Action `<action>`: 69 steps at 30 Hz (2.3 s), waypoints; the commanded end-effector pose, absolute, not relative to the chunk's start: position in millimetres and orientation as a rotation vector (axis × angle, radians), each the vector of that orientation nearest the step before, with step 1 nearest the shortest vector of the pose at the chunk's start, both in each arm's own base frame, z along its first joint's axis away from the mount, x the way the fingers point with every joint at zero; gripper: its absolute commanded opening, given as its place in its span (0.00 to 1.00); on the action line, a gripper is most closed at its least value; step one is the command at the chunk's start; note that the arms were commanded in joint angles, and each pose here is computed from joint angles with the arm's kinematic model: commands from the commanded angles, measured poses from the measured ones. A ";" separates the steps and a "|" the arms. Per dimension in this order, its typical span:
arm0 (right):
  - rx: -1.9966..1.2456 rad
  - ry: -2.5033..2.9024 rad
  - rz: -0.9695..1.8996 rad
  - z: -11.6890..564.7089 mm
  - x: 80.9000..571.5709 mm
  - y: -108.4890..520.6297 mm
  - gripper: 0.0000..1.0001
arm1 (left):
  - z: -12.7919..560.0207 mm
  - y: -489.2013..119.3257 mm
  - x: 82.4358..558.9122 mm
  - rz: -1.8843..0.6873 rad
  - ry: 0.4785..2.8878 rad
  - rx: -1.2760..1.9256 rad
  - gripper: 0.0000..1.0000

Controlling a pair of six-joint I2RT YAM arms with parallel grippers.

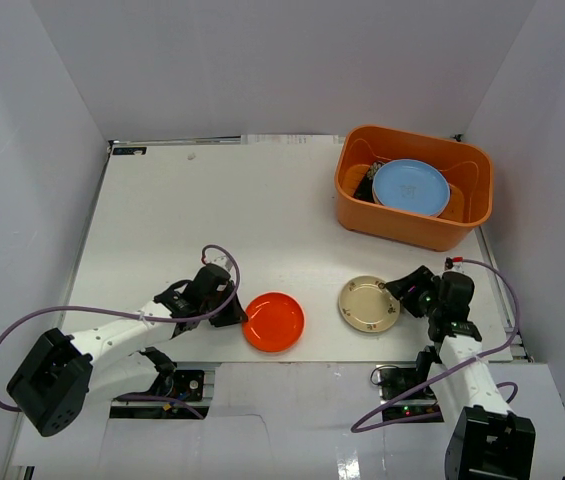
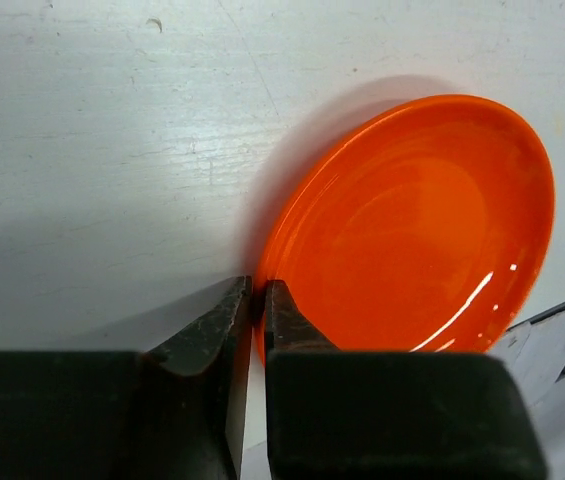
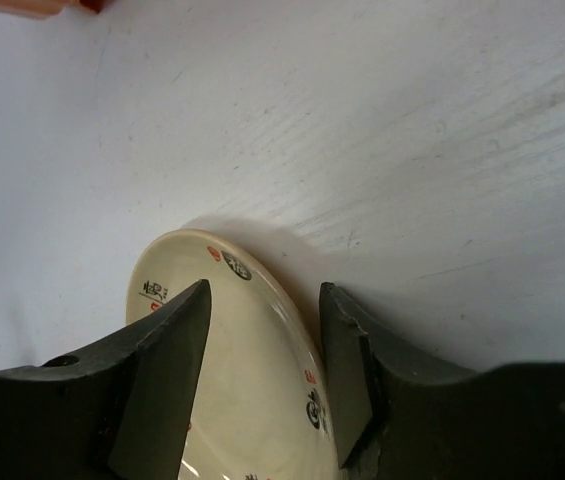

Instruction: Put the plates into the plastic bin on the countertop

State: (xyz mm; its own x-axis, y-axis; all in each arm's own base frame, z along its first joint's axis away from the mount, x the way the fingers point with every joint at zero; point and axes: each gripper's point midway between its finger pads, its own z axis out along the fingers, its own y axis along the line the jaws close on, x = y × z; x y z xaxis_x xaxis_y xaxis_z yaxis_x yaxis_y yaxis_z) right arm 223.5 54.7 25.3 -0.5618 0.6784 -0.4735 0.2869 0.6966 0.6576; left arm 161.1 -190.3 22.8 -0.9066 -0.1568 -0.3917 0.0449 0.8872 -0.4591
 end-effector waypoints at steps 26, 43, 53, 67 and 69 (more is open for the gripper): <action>0.456 2.380 1.003 20.9 169.9 117.9 0.08 | 80.5 -174.2 207.6 -0.502 2.403 -0.197 0.00; 0.249 1.712 0.985 288.9 285.3 109.9 0.08 | 94.5 -187.0 209.6 -0.616 2.351 -0.198 0.00; 0.547 1.657 0.314 292.7 396.6 -14.3 0.08 | 150.9 -208.7 220.9 -0.749 2.234 -0.109 0.00; 0.630 1.831 0.258 196.6 448.0 -45.4 0.28 | 267.8 -283.0 284.5 -0.918 2.031 0.013 0.00; 0.604 1.832 0.302 201.9 447.2 -38.2 0.76 | 268.9 -294.3 299.1 -0.901 2.029 0.025 0.00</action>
State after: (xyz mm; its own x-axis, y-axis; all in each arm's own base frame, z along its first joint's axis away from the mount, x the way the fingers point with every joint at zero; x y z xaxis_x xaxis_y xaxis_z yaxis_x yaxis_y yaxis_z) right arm 431.8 -40.7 161.8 -0.3275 0.5581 -0.7624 0.3500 0.8212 0.4507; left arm 283.6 -273.7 227.0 -0.6675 -0.2823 -0.6891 0.2545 0.7832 -0.5673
